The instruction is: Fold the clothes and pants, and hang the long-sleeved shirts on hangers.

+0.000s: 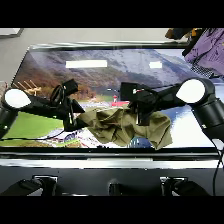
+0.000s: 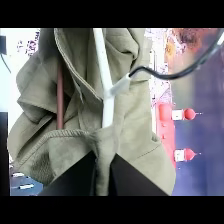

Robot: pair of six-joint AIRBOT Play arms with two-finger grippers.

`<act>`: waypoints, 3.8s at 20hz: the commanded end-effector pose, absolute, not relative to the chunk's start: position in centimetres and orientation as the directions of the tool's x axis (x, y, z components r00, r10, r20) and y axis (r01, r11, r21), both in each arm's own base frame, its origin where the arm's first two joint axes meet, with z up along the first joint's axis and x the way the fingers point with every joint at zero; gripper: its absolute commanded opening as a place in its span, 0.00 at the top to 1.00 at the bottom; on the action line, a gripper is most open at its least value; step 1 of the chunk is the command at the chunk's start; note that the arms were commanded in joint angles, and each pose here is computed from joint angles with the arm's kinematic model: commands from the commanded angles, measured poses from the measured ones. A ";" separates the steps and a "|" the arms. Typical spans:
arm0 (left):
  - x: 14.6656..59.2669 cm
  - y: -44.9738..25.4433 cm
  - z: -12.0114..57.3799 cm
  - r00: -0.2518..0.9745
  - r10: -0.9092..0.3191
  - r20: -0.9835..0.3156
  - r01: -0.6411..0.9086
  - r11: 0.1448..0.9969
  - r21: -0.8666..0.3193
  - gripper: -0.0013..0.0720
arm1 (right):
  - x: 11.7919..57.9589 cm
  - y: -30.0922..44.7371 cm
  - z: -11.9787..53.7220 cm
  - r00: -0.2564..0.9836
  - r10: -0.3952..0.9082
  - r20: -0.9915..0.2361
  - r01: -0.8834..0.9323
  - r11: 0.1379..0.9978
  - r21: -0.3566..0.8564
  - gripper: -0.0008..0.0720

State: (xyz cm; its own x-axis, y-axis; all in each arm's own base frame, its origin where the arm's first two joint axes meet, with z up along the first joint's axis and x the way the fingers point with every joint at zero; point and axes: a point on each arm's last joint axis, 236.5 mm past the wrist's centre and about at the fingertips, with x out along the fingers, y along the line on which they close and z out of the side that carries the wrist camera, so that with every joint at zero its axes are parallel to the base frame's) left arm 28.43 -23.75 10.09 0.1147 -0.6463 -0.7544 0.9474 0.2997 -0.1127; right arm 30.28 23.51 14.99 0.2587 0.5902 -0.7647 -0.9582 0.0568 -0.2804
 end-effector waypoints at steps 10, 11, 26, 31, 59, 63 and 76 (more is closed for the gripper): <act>27.9 -24.2 7.5 0.044 -0.648 -0.761 0.960 0.237 -0.146 0.95 | 29.9 24.2 15.5 0.243 0.619 -0.746 -0.969 0.113 -0.222 0.90; 28.0 -24.2 7.6 0.046 -0.649 -0.760 0.961 0.237 -0.144 0.95 | 30.1 24.0 15.5 0.256 0.613 -0.747 -0.966 0.134 -0.221 0.72; 27.3 -24.0 11.1 0.118 -0.672 -0.731 0.971 0.233 -0.058 0.96 | 34.4 8.2 23.5 0.579 0.504 -0.640 -0.757 0.624 -0.193 0.37; 27.3 -24.0 11.1 0.119 -0.672 -0.731 0.971 0.233 -0.057 0.96 | 33.9 7.6 15.7 0.353 0.571 -0.741 -0.879 0.474 -0.054 0.31; 28.4 -24.1 11.3 0.163 -0.677 -0.718 0.944 0.319 -0.087 0.62 | 32.0 13.0 10.4 0.116 0.638 -0.761 -0.965 0.253 0.066 0.95; 33.3 -24.2 13.4 0.368 -0.681 -0.633 0.783 0.595 -0.185 0.00 | 31.2 11.6 12.7 0.218 0.570 -0.792 -0.945 0.326 -0.025 0.95; 39.3 -17.1 19.4 0.682 -0.566 -0.464 0.328 0.803 -0.497 0.00 | 28.9 -3.3 27.1 0.836 -0.113 -0.536 -0.143 0.900 -0.413 0.95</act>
